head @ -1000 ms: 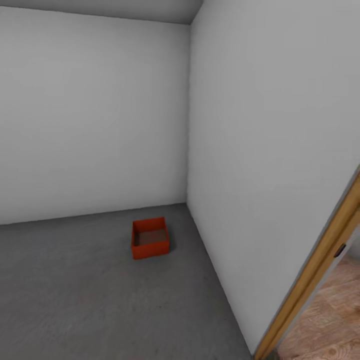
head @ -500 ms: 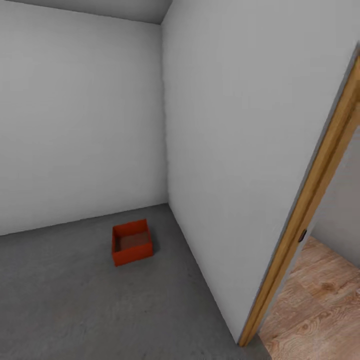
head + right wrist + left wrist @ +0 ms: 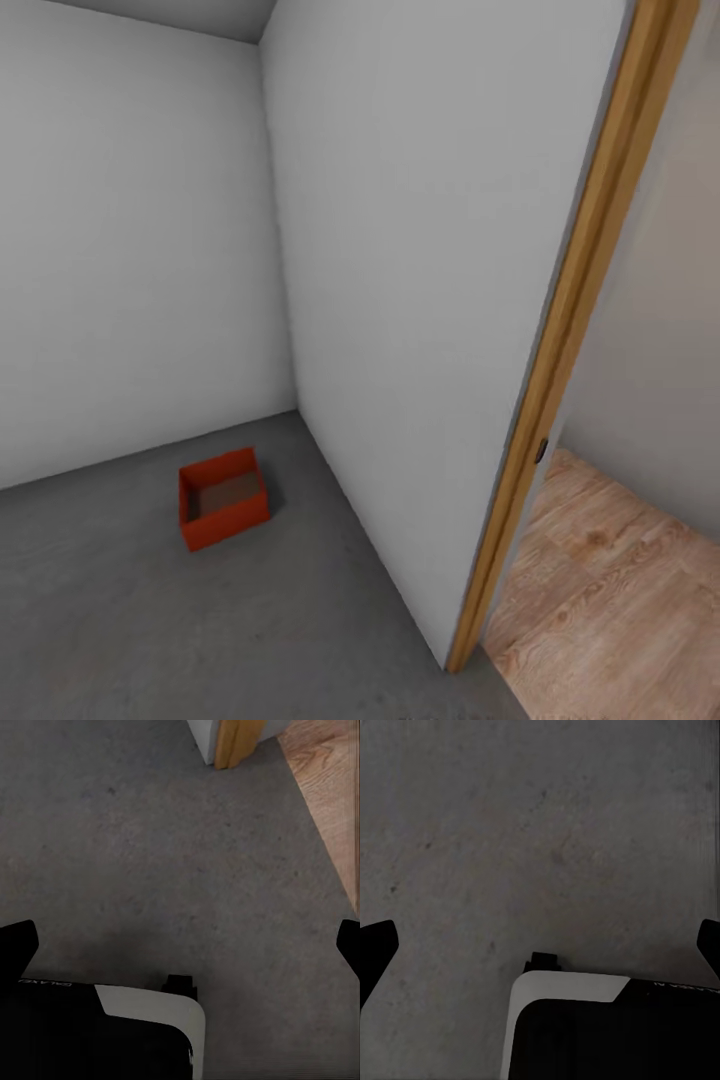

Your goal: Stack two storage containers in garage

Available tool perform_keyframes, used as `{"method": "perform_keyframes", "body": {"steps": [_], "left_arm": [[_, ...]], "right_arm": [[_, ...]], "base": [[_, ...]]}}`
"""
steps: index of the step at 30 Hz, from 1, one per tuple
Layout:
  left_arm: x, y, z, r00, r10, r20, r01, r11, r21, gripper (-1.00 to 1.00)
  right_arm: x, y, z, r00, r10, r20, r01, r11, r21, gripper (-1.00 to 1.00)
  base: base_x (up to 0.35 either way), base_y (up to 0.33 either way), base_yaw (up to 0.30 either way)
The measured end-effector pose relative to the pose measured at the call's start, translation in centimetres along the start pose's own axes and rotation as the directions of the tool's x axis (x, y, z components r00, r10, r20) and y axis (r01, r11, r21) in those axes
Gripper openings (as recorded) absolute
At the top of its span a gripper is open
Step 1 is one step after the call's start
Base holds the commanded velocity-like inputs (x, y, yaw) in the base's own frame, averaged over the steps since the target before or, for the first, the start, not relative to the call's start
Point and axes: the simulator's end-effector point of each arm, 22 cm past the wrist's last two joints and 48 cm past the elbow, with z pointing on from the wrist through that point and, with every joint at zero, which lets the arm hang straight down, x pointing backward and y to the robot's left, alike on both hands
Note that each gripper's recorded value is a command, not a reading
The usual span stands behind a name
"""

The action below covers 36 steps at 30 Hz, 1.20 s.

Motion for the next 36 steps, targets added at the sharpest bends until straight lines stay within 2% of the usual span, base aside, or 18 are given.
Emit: {"method": "perform_keyframes", "body": {"steps": [36], "left_arm": [[0.75,0.19,0.12,1.000,0.002,-0.018,-0.002,1.000,-0.003,1.00]], "right_arm": [[0.75,0.02,0.16,1.000,0.001,-0.017,-0.001,1.000,-0.001,1.00]], "base": [[0.000,0.000,-0.282]]}}
